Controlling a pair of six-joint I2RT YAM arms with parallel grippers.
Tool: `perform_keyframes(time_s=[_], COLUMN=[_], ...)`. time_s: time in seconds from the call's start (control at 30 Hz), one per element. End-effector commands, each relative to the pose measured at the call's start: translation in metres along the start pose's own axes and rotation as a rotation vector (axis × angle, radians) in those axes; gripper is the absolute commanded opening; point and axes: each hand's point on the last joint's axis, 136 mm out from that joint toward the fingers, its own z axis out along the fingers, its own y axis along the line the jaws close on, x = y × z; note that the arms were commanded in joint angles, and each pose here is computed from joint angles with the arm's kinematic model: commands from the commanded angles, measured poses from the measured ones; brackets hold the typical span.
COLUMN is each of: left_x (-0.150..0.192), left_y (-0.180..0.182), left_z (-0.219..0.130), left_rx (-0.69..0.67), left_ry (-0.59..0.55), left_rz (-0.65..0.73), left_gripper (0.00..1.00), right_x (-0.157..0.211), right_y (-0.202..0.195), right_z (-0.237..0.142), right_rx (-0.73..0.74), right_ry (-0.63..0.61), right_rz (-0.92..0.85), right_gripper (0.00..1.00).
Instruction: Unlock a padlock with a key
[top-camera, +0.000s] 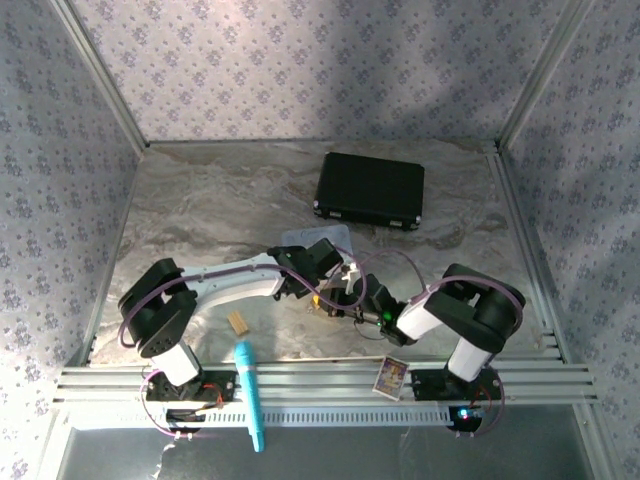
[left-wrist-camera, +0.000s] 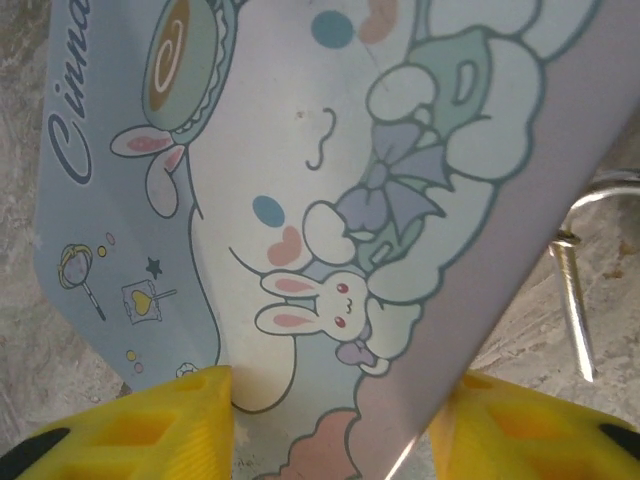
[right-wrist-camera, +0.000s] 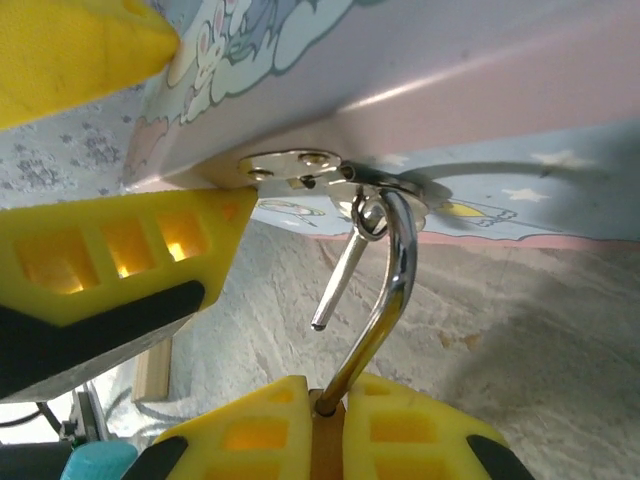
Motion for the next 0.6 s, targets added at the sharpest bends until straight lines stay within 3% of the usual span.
perform_keyframes(time_s=[0.0, 0.57], left_x=[0.022, 0.045], left_y=[-0.02, -0.045], left_z=[0.015, 0.033], left_rx=[0.068, 0.081], left_ry=[0.079, 0.17], left_rz=[0.028, 0.091], left_gripper=[0.48, 0.45], right_x=[0.014, -0.031], right_y=[-0.057, -0.057], right_z=[-0.009, -0.005], right_rx=[0.204, 0.176], right_ry=[-0.028, -0.273], right_rz=[0.165, 0.245], right_gripper=[0.0, 0.0])
